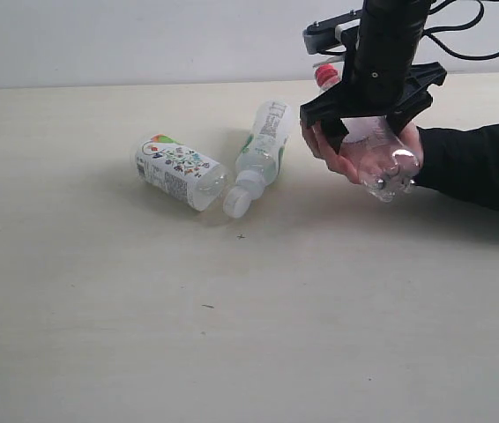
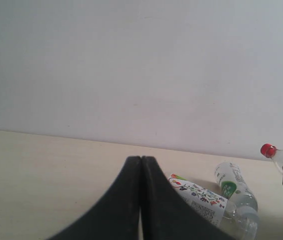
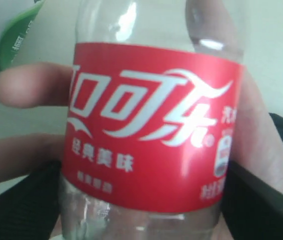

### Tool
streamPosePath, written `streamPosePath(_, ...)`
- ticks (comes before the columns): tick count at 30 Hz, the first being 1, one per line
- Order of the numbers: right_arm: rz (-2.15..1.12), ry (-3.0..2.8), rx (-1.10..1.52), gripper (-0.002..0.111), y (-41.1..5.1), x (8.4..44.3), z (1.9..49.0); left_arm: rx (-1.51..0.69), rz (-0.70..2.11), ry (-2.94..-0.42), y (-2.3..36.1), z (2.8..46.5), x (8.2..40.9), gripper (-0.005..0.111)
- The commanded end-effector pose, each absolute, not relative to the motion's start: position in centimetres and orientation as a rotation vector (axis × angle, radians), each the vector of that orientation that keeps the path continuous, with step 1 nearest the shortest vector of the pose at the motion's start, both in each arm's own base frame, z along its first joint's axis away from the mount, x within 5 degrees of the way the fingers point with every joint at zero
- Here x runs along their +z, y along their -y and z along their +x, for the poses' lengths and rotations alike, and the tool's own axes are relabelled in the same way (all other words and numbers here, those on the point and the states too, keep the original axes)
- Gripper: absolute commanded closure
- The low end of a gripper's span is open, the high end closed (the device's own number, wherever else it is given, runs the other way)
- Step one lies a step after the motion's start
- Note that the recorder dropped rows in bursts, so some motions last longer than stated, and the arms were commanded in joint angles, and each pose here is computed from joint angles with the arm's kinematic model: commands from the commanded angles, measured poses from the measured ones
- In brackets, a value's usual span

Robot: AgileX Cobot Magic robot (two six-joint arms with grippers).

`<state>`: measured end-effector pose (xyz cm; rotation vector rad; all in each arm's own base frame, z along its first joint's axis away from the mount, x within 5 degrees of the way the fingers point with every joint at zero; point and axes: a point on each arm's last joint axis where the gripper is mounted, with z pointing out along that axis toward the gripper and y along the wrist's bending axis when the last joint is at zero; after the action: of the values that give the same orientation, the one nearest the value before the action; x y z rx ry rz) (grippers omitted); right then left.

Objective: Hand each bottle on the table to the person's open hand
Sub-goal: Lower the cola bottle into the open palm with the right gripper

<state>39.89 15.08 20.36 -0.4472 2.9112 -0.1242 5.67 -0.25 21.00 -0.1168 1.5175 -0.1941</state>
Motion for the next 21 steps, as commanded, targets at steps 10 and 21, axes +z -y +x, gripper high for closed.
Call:
streamPosePath(10, -0.476, -2.873, -0.181, 0.025, -14.6, 20.7, 40.3, -0.201, -0.114, -1.510, 0.3, 5.6, 21.1, 0.107)
streamPosePath(21, -0.476, -2.819, -0.188, 0.025, -14.6, 21.9, 40.7, -0.201, -0.114, -1.510, 0.3, 5.6, 21.1, 0.107)
